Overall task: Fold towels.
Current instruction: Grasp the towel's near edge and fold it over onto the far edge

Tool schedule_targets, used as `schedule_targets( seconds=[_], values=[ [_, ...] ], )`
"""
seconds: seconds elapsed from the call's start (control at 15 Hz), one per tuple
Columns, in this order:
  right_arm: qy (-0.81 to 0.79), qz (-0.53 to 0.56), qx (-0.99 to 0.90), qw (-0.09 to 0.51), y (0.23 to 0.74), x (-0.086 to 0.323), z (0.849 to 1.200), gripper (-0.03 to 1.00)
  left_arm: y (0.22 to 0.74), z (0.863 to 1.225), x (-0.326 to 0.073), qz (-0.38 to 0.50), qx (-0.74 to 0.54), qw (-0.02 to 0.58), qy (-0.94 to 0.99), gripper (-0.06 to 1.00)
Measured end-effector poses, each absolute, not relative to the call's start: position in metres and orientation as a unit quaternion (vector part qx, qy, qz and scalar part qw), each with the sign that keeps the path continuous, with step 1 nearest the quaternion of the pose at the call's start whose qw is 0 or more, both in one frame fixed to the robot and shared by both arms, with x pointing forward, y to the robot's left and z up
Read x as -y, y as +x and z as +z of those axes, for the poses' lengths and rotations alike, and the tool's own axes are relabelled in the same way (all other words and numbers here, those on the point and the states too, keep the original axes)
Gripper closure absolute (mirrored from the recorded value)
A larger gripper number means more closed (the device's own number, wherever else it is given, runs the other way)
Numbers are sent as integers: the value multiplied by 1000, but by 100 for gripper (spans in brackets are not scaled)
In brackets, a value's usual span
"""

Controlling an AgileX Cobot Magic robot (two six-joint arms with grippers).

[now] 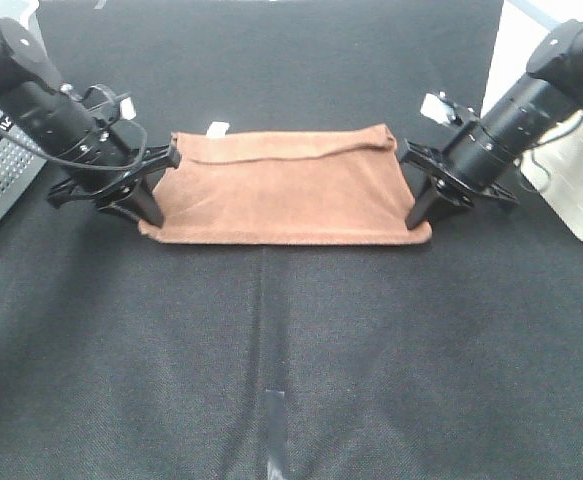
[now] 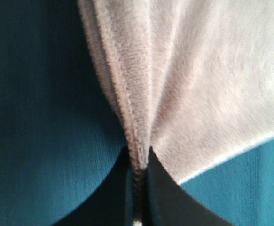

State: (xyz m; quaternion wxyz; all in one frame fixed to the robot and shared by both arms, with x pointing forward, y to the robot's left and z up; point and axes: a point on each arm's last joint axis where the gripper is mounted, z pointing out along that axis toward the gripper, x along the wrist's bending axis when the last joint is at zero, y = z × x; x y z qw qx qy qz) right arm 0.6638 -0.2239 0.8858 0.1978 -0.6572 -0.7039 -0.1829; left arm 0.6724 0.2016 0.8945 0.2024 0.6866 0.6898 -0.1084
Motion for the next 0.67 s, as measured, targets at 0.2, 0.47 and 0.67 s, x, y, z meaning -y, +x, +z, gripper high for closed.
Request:
schedule_targets(
  seconds=[0.2,0.47,0.67],
  values=[
    [-666,-162,698,207,631,227,886,97,635,888,-208,-133,-696,159,687,93],
    [-661,-160,703,209,620,228,888,97,621,896,-209,-134,-697,157,687,93],
    [-654,-178,709,196,630,227,901,97,631,908,-208,-119,-698,173,684,93]
  ],
)
